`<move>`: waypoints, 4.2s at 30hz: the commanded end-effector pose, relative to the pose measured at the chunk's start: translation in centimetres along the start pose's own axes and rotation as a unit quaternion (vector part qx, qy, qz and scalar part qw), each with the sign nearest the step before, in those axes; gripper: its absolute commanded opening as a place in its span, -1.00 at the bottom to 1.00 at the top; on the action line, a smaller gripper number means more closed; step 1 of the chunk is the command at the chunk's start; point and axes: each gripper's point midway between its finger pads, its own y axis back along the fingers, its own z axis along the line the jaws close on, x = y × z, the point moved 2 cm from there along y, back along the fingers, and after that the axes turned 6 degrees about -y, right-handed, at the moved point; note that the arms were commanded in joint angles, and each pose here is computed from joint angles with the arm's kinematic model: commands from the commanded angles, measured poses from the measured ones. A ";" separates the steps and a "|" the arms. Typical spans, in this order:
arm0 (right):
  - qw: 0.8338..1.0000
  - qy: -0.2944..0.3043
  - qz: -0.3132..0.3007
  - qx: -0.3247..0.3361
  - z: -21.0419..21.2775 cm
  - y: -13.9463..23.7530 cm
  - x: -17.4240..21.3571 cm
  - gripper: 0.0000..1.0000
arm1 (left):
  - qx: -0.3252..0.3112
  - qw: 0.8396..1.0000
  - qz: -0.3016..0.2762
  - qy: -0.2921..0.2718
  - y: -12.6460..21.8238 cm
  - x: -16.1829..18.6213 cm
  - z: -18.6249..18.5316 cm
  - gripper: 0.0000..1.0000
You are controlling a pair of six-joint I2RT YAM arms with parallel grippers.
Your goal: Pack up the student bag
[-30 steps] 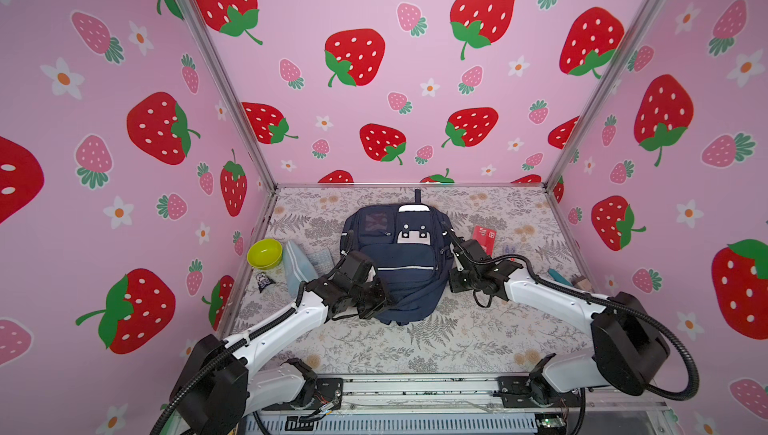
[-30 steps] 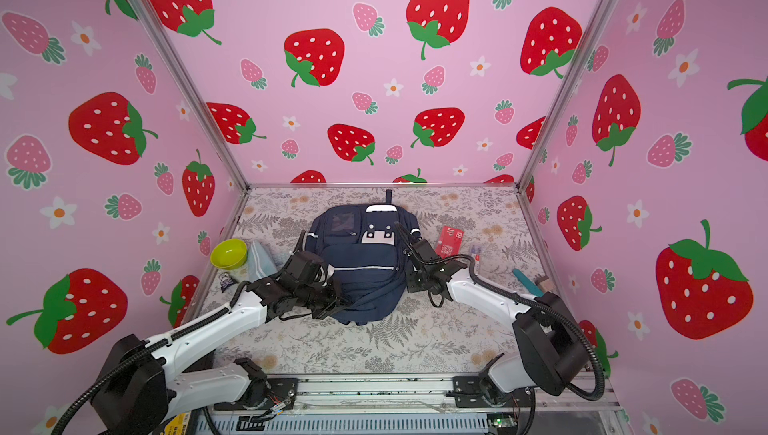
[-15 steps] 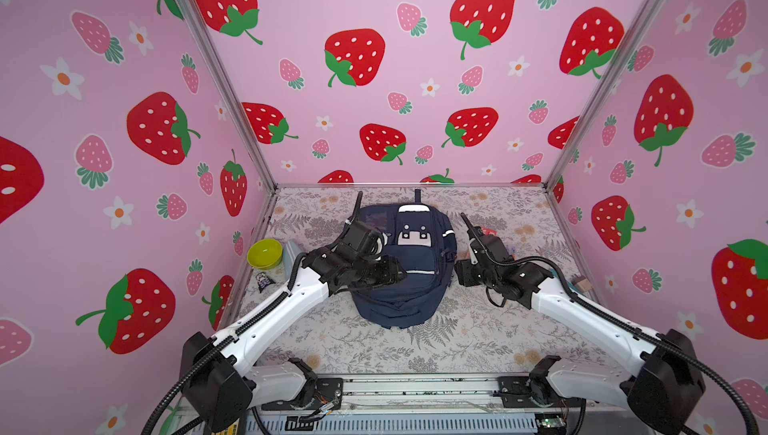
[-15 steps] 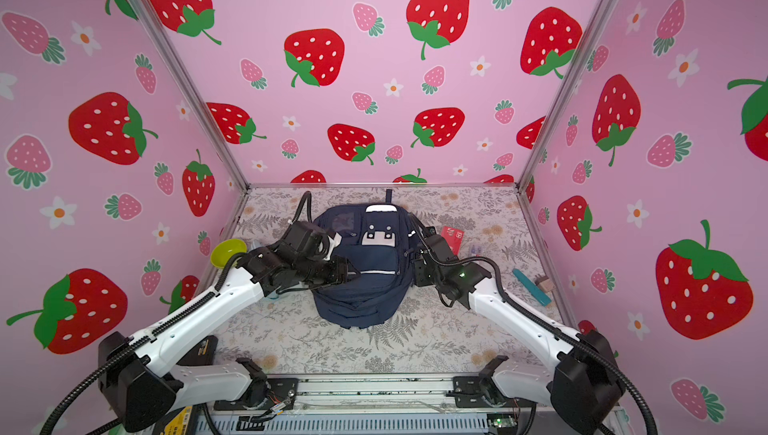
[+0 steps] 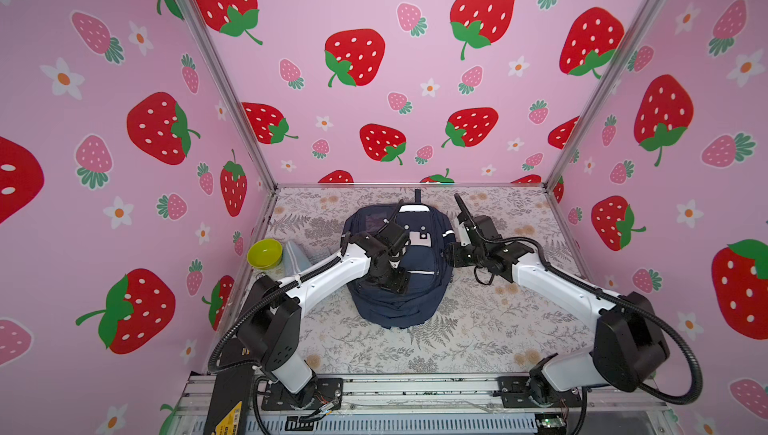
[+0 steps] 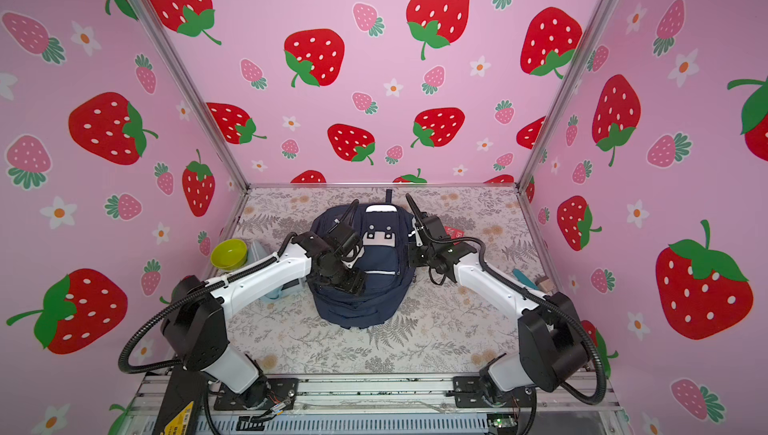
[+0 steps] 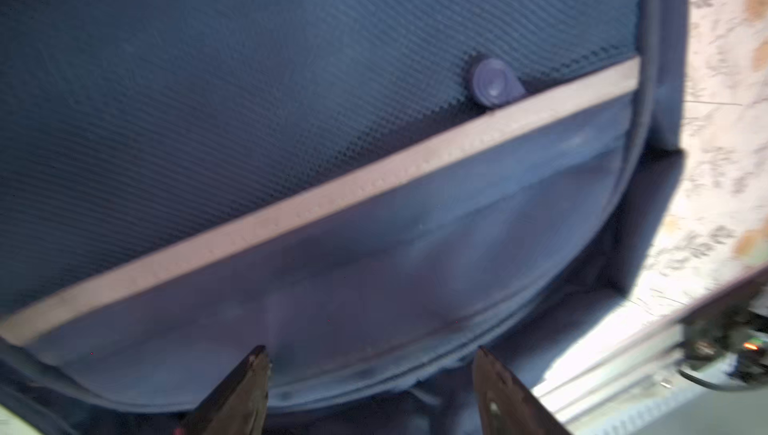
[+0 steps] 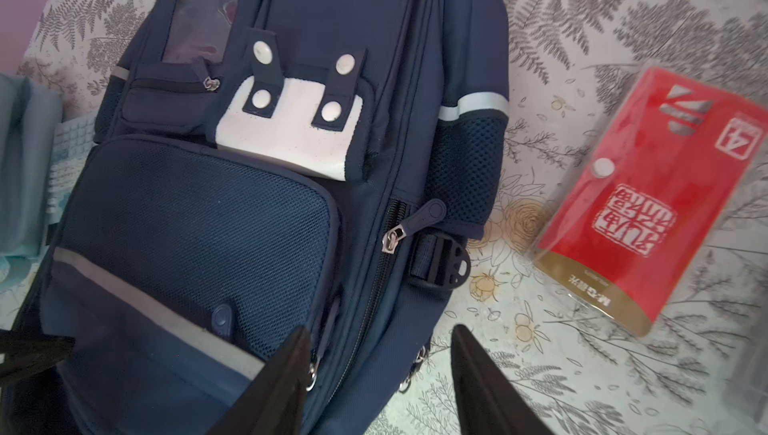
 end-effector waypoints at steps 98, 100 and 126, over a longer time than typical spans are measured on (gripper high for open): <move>0.994 0.060 0.085 -0.034 0.1 -1.3 7.6 -1.00 | 0.117 0.972 -0.031 0.201 0.1 3.7 3.4 0.06; 0.994 0.062 0.082 -0.035 0.3 -1.0 7.8 -1.00 | 0.120 0.971 -0.032 0.207 -0.1 3.8 3.3 0.17; 0.996 0.037 0.085 0.000 0.4 0.7 9.7 -1.00 | 0.174 0.950 -0.031 0.258 1.9 7.4 0.5 0.66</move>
